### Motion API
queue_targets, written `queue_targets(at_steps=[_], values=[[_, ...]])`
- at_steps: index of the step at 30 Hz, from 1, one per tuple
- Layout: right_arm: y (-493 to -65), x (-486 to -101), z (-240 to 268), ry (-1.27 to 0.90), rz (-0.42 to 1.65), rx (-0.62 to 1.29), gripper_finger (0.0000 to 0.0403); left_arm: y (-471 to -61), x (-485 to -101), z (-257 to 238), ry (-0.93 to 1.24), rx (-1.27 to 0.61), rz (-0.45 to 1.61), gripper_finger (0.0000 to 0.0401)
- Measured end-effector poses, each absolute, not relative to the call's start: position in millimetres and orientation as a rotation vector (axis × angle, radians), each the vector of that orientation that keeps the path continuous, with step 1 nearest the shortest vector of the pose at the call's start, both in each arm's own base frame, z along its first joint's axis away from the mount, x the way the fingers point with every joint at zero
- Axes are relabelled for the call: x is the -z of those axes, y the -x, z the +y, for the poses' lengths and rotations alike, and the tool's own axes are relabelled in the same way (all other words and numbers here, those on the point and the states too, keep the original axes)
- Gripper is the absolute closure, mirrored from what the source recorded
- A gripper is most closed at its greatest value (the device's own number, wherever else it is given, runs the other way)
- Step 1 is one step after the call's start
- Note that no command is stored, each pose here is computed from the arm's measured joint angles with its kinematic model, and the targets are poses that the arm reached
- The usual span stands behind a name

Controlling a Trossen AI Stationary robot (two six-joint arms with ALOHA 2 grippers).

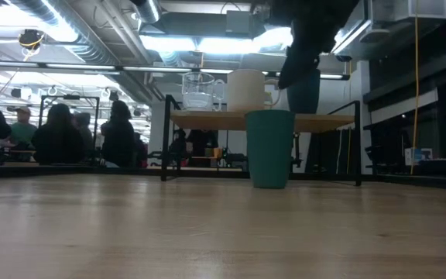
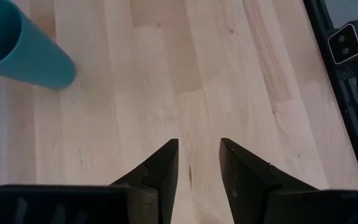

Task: Stack small to large cups/mugs on shelf
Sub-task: Put the green cup on the shelf

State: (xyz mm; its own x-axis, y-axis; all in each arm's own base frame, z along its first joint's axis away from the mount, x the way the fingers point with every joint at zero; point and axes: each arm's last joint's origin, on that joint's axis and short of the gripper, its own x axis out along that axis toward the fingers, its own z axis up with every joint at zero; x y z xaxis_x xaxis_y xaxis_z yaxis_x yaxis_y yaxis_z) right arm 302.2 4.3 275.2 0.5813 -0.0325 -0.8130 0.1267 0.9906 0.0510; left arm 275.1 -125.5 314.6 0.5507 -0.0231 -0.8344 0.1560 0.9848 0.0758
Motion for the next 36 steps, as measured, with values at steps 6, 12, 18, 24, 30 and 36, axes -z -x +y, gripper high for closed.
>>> queue_targets(at_steps=[6, 12, 18, 24, 30, 36], values=[[-306.2, -256.9, 4.4, -0.017, 0.869, 0.044, 0.0218, -275.3, -314.6, -125.1, -0.15, 0.1, 0.981, 0.029], [-305.8, -248.8, 2.8, 0.021, 0.855, 0.055, 0.0218, -275.3, -314.7, -125.1, -0.15, 0.099, 0.981, 0.029], [-309.6, -242.1, 2.0, 0.079, 0.878, 0.051, 0.0218, -275.4, -314.7, -125.0, -0.15, 0.098, 0.98, 0.029], [-316.1, -227.0, -0.3, 0.12, 0.933, 0.106, 0.0218, -276.0, -315.1, -125.2, -0.148, 0.099, 0.973, 0.029], [-318.6, -220.8, -4.1, 0.132, 0.952, 0.164, 0.0219, -275.9, -315.0, -125.2, -0.148, 0.099, 0.974, 0.029], [-315.2, -218.1, -7.8, 0.1, 0.998, 0.139, 0.0237, -275.9, -315.1, -125.2, -0.148, 0.099, 0.973, 0.029]])
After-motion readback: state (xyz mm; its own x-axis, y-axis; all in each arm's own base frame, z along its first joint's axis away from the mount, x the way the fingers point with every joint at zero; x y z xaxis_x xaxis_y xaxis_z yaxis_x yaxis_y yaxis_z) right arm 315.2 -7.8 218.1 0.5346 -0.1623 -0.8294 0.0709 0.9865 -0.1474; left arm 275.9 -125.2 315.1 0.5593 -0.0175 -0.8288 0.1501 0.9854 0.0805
